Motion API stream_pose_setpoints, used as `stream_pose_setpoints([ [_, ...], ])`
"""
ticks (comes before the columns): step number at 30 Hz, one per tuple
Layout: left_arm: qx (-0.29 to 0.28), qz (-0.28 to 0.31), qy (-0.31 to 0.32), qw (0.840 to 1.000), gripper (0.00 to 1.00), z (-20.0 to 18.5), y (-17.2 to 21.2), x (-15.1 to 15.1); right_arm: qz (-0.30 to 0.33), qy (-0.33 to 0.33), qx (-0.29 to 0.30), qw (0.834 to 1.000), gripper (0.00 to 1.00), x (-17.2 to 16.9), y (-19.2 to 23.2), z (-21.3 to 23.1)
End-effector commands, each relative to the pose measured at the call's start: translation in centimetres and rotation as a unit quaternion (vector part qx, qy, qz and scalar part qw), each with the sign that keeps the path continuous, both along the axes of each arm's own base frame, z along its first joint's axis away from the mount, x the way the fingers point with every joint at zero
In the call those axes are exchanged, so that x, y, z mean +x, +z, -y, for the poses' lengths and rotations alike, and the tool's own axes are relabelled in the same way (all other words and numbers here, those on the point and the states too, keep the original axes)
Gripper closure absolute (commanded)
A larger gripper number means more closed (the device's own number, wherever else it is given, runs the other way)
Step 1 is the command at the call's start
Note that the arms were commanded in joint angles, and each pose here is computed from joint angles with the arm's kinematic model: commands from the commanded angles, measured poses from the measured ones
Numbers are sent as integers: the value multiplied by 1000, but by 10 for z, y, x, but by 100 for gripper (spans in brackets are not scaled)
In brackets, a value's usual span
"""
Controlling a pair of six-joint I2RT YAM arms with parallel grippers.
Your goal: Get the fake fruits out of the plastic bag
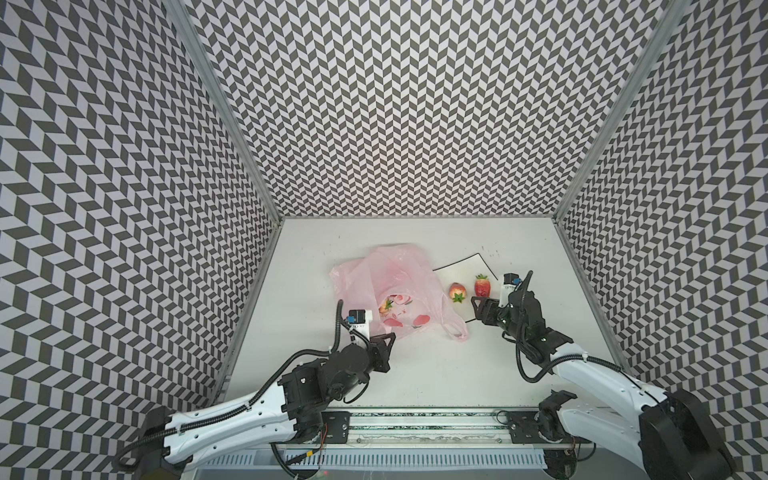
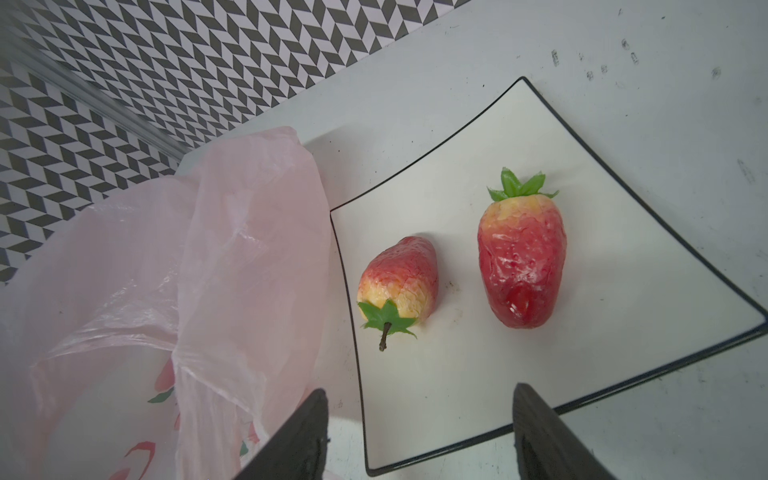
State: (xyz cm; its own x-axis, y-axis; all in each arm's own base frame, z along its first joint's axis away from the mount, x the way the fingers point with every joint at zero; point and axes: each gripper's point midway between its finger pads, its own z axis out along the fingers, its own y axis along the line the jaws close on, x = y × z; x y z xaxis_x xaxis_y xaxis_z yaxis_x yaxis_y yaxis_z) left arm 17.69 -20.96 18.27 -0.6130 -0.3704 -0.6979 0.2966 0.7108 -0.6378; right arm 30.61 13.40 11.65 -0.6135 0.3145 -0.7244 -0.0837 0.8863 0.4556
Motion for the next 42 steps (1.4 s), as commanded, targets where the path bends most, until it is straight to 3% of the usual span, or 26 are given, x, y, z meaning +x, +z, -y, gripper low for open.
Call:
stream_pose_setpoints([
  [1, -59, 31, -15, 998, 100, 1, 28, 5, 32, 20, 20, 999, 34, 7, 29, -10],
  [6, -95, 26, -24, 995, 100, -3, 32, 10, 45, 22, 32, 998, 39, 7, 53, -12],
  [9, -123, 36, -27, 991, 100, -6, 41, 9, 63, 58, 62, 994, 44, 1, 75, -30],
  [16, -135, 21, -4, 991, 100, -14, 34, 10, 80, 212, 85, 970, 52, -40, 107, -136],
  [23, -143, 2, 31, 989, 100, -27, 24, 13, 46, 304, 85, 948, 53, -64, 75, -220],
  [32, -151, 1, 40, 988, 100, -35, 23, 11, 18, 267, 66, 961, 43, -20, 28, -265],
  [42, -148, 3, 36, 988, 100, -33, 26, 10, 2, 191, 58, 980, 30, 19, -8, -281],
])
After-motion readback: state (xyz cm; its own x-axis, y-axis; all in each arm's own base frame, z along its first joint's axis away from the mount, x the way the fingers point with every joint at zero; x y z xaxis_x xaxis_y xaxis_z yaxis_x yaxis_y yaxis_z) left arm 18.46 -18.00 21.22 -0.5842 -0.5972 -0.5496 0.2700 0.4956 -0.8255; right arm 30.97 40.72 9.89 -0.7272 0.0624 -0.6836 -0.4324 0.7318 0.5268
